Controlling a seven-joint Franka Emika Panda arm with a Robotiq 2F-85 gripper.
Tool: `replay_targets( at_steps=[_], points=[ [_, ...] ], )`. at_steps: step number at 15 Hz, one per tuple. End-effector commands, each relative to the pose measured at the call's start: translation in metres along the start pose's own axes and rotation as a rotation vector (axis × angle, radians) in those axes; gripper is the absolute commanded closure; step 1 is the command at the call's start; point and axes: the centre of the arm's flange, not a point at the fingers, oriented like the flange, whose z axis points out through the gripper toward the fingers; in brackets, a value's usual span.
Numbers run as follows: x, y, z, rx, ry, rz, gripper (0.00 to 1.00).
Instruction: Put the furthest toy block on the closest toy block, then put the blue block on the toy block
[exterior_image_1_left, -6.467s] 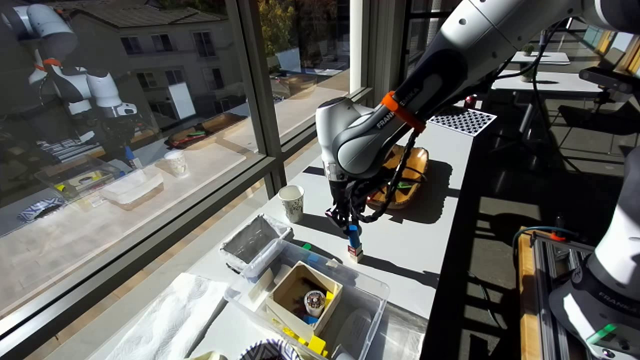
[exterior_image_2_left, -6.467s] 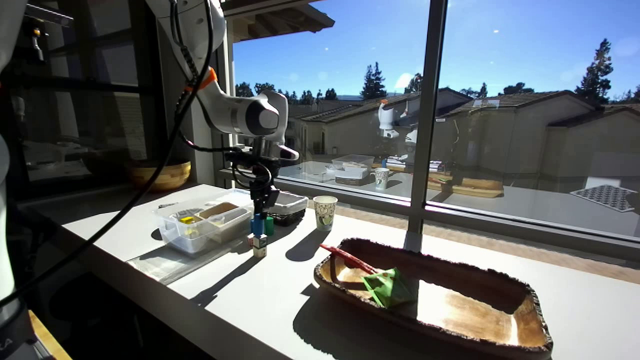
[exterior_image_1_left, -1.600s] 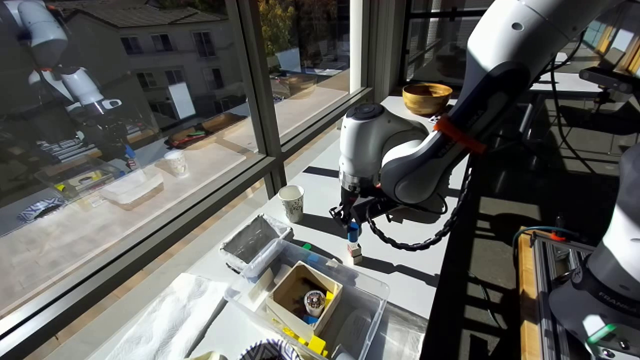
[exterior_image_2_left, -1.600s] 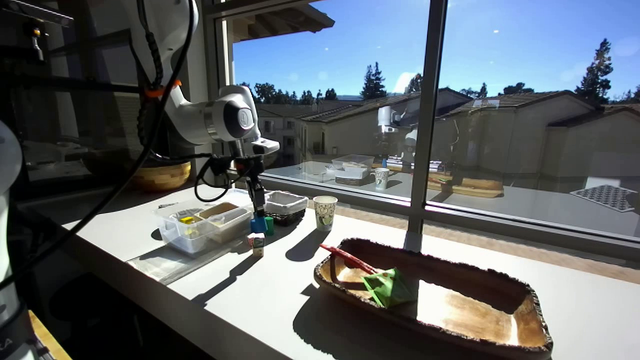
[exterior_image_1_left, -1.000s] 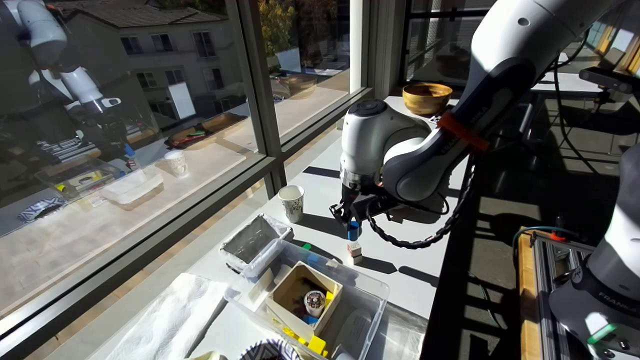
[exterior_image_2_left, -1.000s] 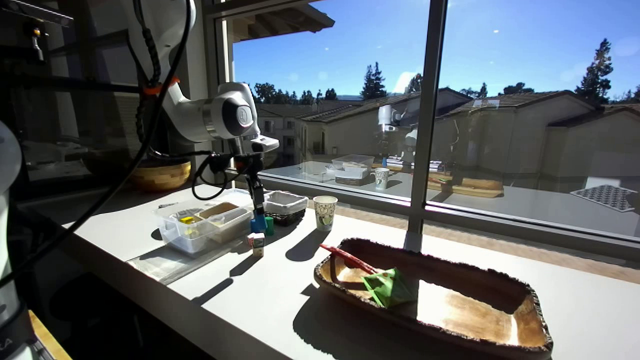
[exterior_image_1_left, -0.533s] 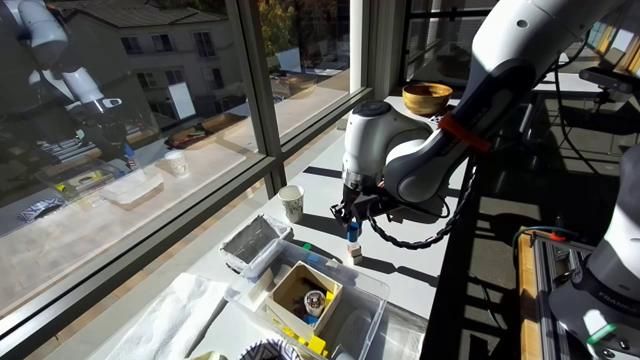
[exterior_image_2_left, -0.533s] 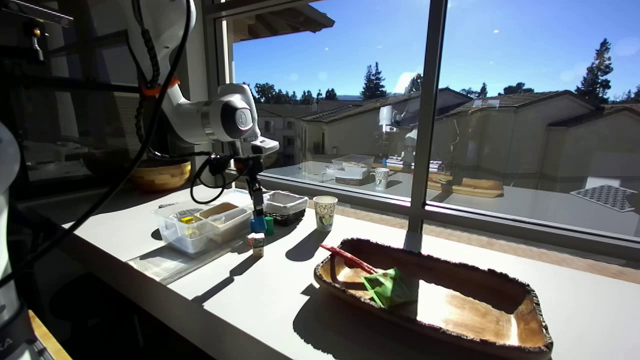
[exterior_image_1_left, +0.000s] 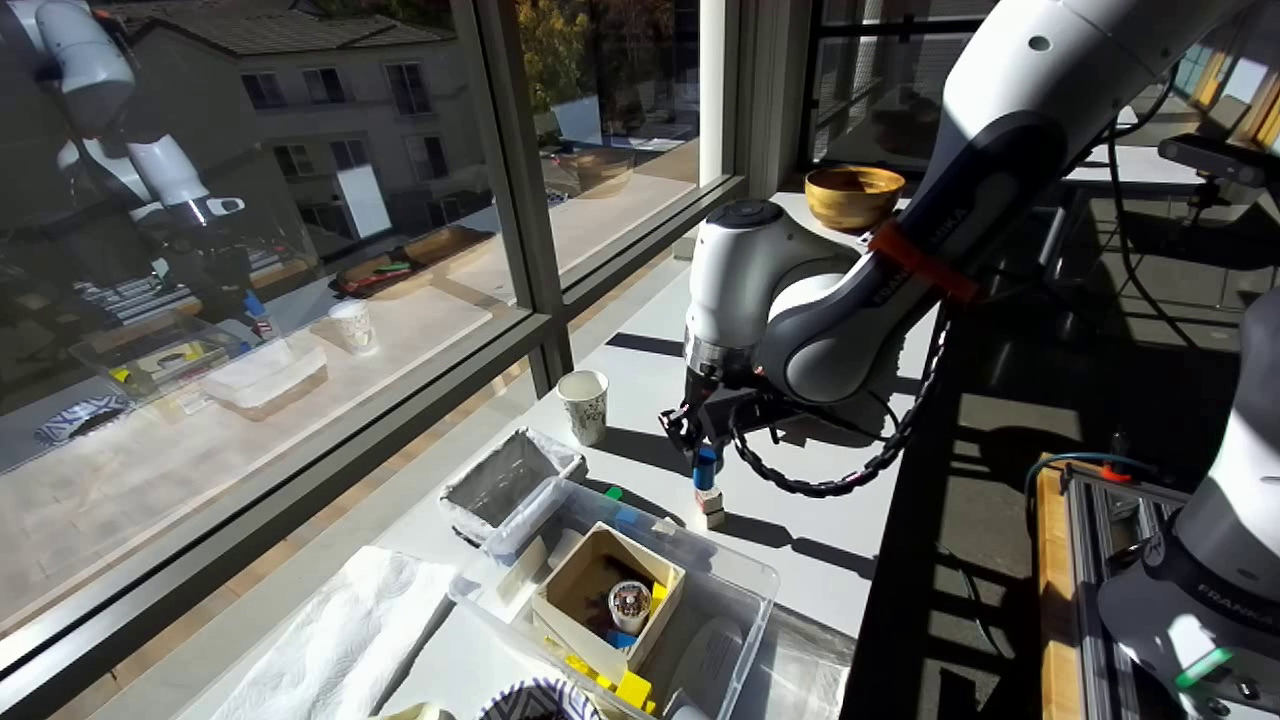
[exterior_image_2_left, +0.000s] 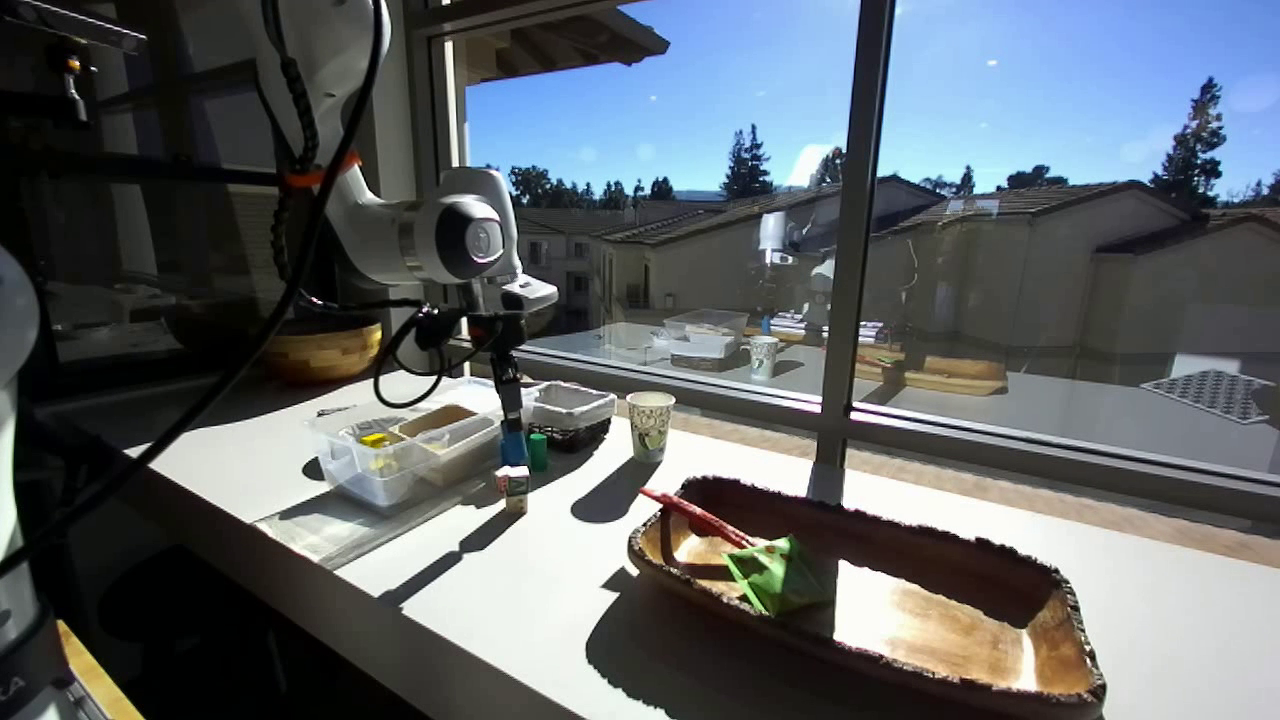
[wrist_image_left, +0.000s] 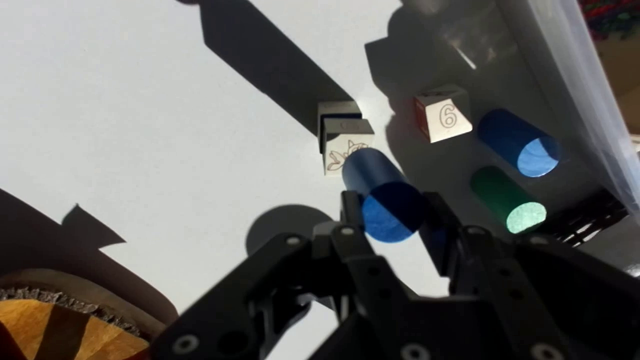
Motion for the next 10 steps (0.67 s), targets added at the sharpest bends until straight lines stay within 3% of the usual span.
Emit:
replay_targets(
  at_steps=[1,10],
  points=[
    [-0.0043,0.0074,-0.0012,0.015,-0.015,0.009,0.91],
    [0.0019,0.0135,0.0035,0.014,-0.022,0.008,0.91]
  ],
)
